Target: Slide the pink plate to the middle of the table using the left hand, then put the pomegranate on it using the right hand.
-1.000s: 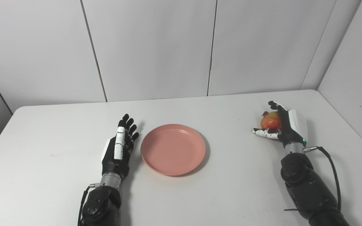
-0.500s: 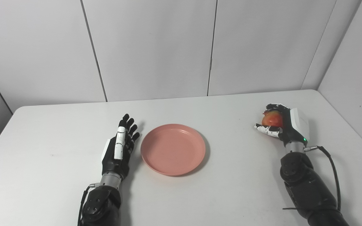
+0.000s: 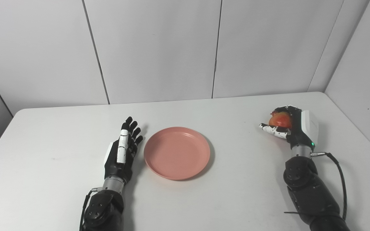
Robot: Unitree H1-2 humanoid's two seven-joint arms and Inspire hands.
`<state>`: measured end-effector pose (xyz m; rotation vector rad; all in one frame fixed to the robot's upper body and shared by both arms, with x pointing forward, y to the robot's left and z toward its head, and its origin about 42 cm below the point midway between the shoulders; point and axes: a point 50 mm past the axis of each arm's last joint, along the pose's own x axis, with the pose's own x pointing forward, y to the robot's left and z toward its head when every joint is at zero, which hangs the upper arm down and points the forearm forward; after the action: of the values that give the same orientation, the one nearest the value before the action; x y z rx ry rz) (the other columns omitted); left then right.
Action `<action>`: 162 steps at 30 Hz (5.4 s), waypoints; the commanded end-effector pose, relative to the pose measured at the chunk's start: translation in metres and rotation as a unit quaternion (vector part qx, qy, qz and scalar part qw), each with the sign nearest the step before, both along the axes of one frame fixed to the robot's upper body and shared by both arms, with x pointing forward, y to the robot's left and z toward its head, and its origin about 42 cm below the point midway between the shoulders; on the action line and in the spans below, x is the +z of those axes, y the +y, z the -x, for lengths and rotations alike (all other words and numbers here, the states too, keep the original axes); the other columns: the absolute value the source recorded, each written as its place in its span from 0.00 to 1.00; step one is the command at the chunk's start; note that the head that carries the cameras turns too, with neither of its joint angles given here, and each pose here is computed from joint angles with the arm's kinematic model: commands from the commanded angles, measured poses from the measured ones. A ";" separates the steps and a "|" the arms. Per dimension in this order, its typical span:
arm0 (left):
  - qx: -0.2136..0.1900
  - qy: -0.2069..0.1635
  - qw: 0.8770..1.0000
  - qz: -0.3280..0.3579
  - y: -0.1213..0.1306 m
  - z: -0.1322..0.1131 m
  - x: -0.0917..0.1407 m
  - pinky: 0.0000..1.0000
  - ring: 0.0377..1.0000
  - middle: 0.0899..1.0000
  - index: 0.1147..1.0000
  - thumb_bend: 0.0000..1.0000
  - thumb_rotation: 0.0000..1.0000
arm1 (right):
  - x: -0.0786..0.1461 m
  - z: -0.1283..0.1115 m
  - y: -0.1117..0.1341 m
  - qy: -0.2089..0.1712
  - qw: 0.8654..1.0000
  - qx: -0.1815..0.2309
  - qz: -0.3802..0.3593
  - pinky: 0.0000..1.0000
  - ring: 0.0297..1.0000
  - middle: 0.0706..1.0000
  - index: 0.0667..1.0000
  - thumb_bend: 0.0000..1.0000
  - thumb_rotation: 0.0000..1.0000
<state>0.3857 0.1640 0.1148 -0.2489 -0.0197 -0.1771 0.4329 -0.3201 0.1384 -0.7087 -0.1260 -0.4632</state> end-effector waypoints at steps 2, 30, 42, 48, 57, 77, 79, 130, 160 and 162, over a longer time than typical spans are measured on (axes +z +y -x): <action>0.000 -0.021 1.000 0.010 -0.010 -0.007 0.012 0.95 0.98 0.99 0.97 0.56 0.93 | 0.032 -0.010 -0.001 -0.082 0.996 0.019 0.005 0.32 0.37 0.42 0.50 0.49 0.00; 0.026 -0.031 0.998 -0.050 -0.036 -0.012 0.012 0.92 0.96 0.97 0.96 0.54 1.00 | 0.081 0.020 0.056 -0.156 0.975 0.154 -0.039 0.32 0.38 0.43 0.50 0.49 0.00; 0.025 -0.046 0.996 -0.077 -0.043 -0.013 0.011 0.91 0.95 0.97 0.97 0.55 1.00 | 0.076 0.034 0.119 -0.144 0.948 0.277 -0.068 0.34 0.39 0.45 0.49 0.49 0.00; 0.031 -0.047 0.995 -0.087 -0.048 -0.012 0.011 0.91 0.95 0.96 0.95 0.56 1.00 | 0.070 0.037 0.145 -0.143 0.939 0.305 -0.075 0.33 0.39 0.45 0.50 0.49 0.00; 0.031 -0.047 0.994 -0.099 -0.052 -0.014 0.013 0.92 0.95 0.97 0.96 0.56 1.00 | 0.059 0.039 0.171 -0.116 0.930 0.344 -0.066 0.30 0.37 0.43 0.50 0.49 0.00; 0.034 -0.049 0.993 -0.099 -0.058 -0.016 0.012 0.93 0.96 0.97 0.95 0.58 1.00 | 0.030 0.036 0.210 -0.043 0.907 0.416 -0.041 0.30 0.38 0.46 0.47 0.51 0.00; 0.036 -0.050 0.993 -0.096 -0.058 -0.016 0.012 0.92 0.95 0.97 0.95 0.58 1.00 | 0.027 0.034 0.209 -0.039 0.907 0.419 -0.020 0.28 0.37 0.45 0.48 0.51 0.00; 0.018 -0.054 0.995 -0.087 -0.037 -0.012 0.016 0.91 0.95 0.98 0.98 0.58 1.00 | 0.028 0.053 0.171 -0.096 0.906 0.411 0.011 1.00 1.00 1.00 1.00 0.75 0.98; -0.003 -0.070 0.995 -0.065 -0.003 -0.002 0.022 1.00 1.00 1.00 1.00 0.58 1.00 | 0.014 0.065 0.149 -0.007 0.918 0.321 -0.231 1.00 1.00 1.00 1.00 0.73 0.99; -0.002 -0.071 0.995 -0.070 -0.002 -0.001 0.021 1.00 1.00 1.00 1.00 0.58 1.00 | 0.012 0.065 0.148 -0.009 0.919 0.316 -0.237 1.00 1.00 1.00 1.00 0.72 0.99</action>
<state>0.3798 0.1640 0.1183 -0.1077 -0.0732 -0.1808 0.3606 -0.1759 0.1320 -0.1828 -0.1473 0.1358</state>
